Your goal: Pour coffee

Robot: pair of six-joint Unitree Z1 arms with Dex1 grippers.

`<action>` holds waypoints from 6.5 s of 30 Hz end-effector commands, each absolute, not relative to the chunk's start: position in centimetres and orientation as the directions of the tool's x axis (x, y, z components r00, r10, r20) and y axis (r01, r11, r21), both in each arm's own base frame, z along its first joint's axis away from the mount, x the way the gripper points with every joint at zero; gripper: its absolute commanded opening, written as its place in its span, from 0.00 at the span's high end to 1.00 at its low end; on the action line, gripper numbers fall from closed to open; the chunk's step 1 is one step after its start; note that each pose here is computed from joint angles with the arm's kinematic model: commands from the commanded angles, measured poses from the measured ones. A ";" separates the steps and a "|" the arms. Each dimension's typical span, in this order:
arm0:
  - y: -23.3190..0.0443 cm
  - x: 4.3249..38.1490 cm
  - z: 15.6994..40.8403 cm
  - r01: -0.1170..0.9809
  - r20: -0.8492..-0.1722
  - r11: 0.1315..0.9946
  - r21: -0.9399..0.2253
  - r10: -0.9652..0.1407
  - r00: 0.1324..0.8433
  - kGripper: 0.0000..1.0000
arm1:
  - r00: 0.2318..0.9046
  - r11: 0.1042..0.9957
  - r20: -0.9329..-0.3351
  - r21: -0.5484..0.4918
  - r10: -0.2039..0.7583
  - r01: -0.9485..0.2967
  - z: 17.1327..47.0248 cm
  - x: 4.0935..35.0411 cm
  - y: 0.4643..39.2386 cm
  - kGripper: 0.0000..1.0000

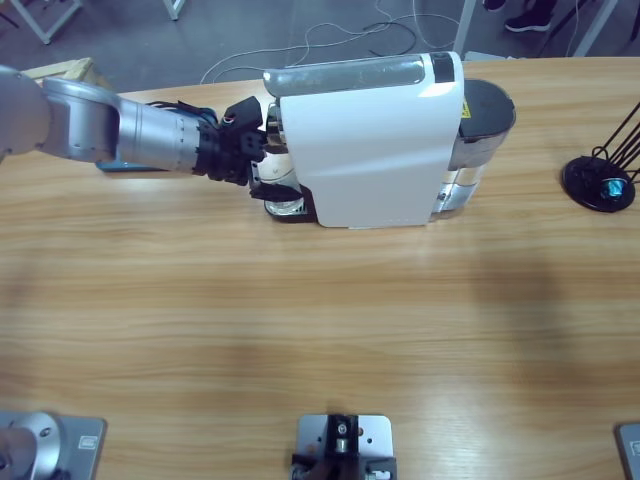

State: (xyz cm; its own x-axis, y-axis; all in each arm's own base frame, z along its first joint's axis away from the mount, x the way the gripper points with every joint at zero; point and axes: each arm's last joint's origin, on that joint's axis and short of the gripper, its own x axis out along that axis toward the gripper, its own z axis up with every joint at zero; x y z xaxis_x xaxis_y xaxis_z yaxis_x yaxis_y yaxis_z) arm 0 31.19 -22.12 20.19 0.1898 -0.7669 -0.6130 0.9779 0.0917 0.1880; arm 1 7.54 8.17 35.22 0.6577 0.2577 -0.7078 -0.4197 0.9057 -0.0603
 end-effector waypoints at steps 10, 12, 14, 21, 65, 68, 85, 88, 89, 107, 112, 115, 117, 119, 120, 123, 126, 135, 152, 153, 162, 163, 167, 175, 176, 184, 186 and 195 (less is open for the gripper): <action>-16.4 29.4 21.0 0.973 -0.595 0.184 0.137 -0.770 0.230 0.02 | 0.643 0.898 -0.718 -0.057 0.266 -0.436 34.4 7.7 8.8 0.00; -15.6 28.9 21.4 0.967 -0.598 0.207 0.146 -0.760 0.253 0.02 | 0.643 0.898 -0.716 -0.054 0.269 -0.436 34.5 7.7 8.9 0.00; -14.9 28.0 21.9 0.964 -0.593 0.215 0.153 -0.761 0.264 0.02 | 0.646 0.898 -0.713 -0.051 0.273 -0.436 34.6 7.8 8.9 0.00; -12.4 21.0 24.2 0.942 -0.593 0.299 0.150 -0.735 0.328 0.01 | 0.684 0.887 -0.665 -0.068 0.301 -0.457 39.2 10.3 12.1 0.00; -12.1 17.4 27.8 0.759 -0.629 0.647 -0.075 -0.621 0.468 0.00 | 0.452 0.889 -0.882 -0.094 0.134 -0.447 35.5 34.0 25.9 1.00; -12.2 17.5 27.7 0.759 -0.631 0.647 -0.076 -0.621 0.465 0.00 | 0.453 0.890 -0.881 -0.095 0.134 -0.447 35.5 34.0 25.9 1.00; -12.3 17.6 27.5 0.758 -0.637 0.648 -0.078 -0.617 0.462 0.00 | 0.426 0.880 -0.896 -0.096 0.127 -0.465 33.6 32.6 26.1 1.00; -12.3 17.7 27.5 0.758 -0.636 0.648 -0.078 -0.617 0.462 0.00 | 0.581 0.901 -0.793 -0.099 0.185 -0.422 39.6 31.3 24.7 0.97; -12.3 17.7 27.5 0.758 -0.635 0.648 -0.077 -0.618 0.463 0.00 | 0.616 0.907 -0.764 -0.102 0.192 -0.408 41.6 30.7 24.1 0.44; -12.5 18.1 28.1 0.773 -0.617 0.633 -0.036 -0.623 0.481 0.00 | 0.459 0.900 -0.855 0.022 0.242 -0.435 42.8 25.3 22.8 0.00; -12.5 17.9 28.1 0.777 -0.617 0.629 -0.036 -0.625 0.478 0.00 | 0.460 0.909 -0.865 -0.009 0.202 -0.416 41.7 26.2 23.6 0.00; -12.5 18.0 28.1 0.777 -0.617 0.629 -0.036 -0.625 0.478 0.00 | 0.466 0.912 -0.861 -0.008 0.203 -0.411 41.8 26.6 23.9 0.00; -12.6 18.0 28.1 0.776 -0.619 0.630 -0.036 -0.624 0.478 0.00 | 0.477 0.912 -0.854 -0.006 0.209 -0.410 42.2 26.6 23.9 0.19; -12.6 18.1 28.0 0.775 -0.621 0.631 -0.035 -0.622 0.477 0.00 | 0.474 0.897 -0.855 -0.023 0.211 -0.441 42.0 26.8 24.1 0.79; -12.6 18.1 28.0 0.775 -0.622 0.630 -0.037 -0.622 0.476 0.00 | 0.470 0.882 -0.857 -0.040 0.211 -0.469 41.8 27.3 24.3 0.99; -12.7 18.1 27.8 0.777 -0.625 0.629 -0.040 -0.622 0.471 0.00 | 0.476 0.864 -0.850 -0.050 0.227 -0.501 41.6 29.3 24.9 1.00; -12.7 18.3 27.7 0.776 -0.631 0.630 -0.043 -0.619 0.468 0.00 | 0.430 0.859 -0.872 -0.022 0.234 -0.512 40.4 30.8 25.9 1.00; -13.0 18.7 27.3 0.776 -0.644 0.628 -0.050 -0.614 0.455 0.00 | 0.430 0.871 -0.886 -0.066 0.173 -0.486 38.7 32.0 26.0 1.00; -13.3 18.9 27.0 0.780 -0.647 0.624 -0.053 -0.616 0.449 0.00 | 0.420 0.865 -0.898 -0.104 0.130 -0.490 36.1 33.6 26.7 1.00; -13.3 18.9 27.0 0.780 -0.647 0.624 -0.053 -0.616 0.449 0.00 | 0.420 0.866 -0.898 -0.105 0.129 -0.489 36.1 33.6 26.6 1.00; -13.3 18.9 27.0 0.779 -0.649 0.624 -0.054 -0.615 0.447 0.00 | 0.420 0.870 -0.903 -0.134 0.090 -0.474 35.3 33.9 26.3 1.00; -13.3 18.9 27.0 0.779 -0.649 0.624 -0.054 -0.615 0.447 0.00 | 0.417 0.871 -0.904 -0.134 0.088 -0.473 35.2 33.9 26.3 1.00; -13.3 18.9 26.9 0.780 -0.650 0.623 -0.056 -0.616 0.446 0.00 | 0.419 0.874 -0.904 -0.134 0.086 -0.468 34.9 34.2 26.0 1.00; -13.5 19.2 26.6 0.781 -0.658 0.622 -0.061 -0.614 0.437 0.00 | 0.422 0.867 -0.901 -0.129 0.100 -0.481 35.0 34.3 26.2 1.00; -13.5 19.2 26.5 0.781 -0.659 0.621 -0.061 -0.613 0.436 0.00 | 0.423 0.866 -0.901 -0.130 0.101 -0.483 35.0 34.2 26.3 1.00; -13.6 19.2 26.5 0.783 -0.659 0.618 -0.062 -0.615 0.433 0.00 | 0.480 0.865 -0.865 -0.124 0.146 -0.486 38.3 32.7 26.0 1.00; -13.7 19.1 26.5 0.784 -0.659 0.617 -0.062 -0.616 0.432 0.00 | 0.465 0.860 -0.873 -0.121 0.145 -0.496 37.8 32.5 26.2 1.00; -13.7 19.2 26.4 0.783 -0.663 0.620 -0.060 -0.611 0.432 0.00 | 0.441 0.852 -0.887 -0.119 0.140 -0.510 36.9 32.2 26.9 1.00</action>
